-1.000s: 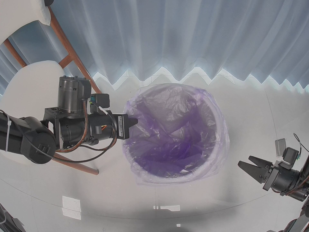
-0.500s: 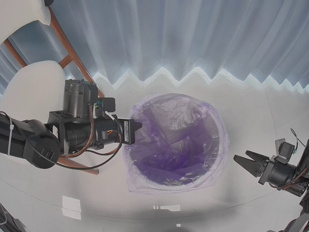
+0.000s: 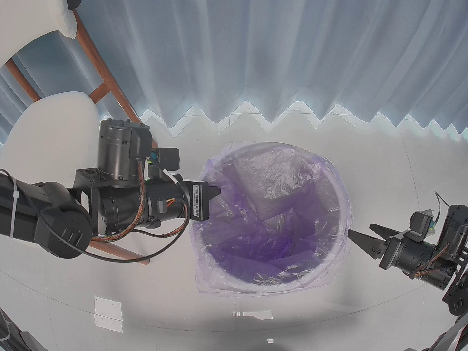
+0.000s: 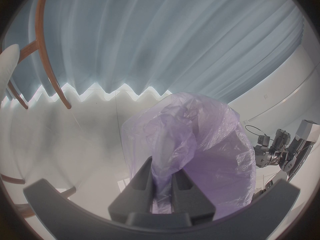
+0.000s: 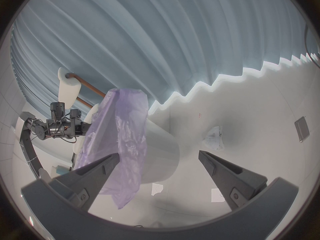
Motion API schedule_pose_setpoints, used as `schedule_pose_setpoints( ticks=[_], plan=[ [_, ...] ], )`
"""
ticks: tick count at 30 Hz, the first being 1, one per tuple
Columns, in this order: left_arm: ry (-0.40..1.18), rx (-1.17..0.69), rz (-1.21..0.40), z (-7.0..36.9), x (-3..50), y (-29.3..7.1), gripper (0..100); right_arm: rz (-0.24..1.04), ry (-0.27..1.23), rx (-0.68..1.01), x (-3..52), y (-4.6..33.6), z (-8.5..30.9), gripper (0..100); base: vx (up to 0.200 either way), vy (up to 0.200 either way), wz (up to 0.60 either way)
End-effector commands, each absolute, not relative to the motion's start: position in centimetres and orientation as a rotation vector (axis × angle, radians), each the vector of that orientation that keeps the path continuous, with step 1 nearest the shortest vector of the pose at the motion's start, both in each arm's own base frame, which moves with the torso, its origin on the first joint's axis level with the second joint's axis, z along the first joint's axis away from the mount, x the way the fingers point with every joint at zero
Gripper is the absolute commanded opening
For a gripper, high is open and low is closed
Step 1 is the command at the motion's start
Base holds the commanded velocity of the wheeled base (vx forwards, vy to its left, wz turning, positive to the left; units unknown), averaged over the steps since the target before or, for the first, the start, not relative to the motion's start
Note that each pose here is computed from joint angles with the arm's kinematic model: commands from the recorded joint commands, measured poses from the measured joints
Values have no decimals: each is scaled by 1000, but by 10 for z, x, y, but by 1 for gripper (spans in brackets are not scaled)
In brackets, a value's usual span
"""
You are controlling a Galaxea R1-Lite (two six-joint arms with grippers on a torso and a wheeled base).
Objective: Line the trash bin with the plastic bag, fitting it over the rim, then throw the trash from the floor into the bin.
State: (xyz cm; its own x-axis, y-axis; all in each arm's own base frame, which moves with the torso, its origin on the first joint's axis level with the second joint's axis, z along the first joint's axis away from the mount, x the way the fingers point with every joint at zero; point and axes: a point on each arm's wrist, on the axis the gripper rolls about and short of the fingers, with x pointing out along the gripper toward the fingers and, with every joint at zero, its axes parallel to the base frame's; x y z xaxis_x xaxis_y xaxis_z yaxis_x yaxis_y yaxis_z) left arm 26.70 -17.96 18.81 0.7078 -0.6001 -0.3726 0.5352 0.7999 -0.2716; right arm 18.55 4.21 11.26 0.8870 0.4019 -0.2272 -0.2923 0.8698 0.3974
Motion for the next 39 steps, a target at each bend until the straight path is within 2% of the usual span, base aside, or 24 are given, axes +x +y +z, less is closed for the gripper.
schedule_pose_setpoints(
  ticks=[1,11,12,23,32,39],
  plan=[
    [463,-146,-642,189,265,-182,0,362,346,363,194,43,103,100,0,0,0],
    [461,-140,-618,188,264,-182,0,381,356,338,196,46,99,100,0,0,0],
    [461,-140,-618,188,264,-182,0,381,356,338,196,46,99,0,0,0,0],
    [474,-139,-645,187,252,-179,0,373,355,357,208,47,99,0,0,0,0],
    [458,-171,-757,200,238,-172,0,344,442,394,219,48,80,0,0,0,0],
    [493,-168,-783,193,223,-163,0,340,441,393,221,48,69,0,0,0,0]
  ],
)
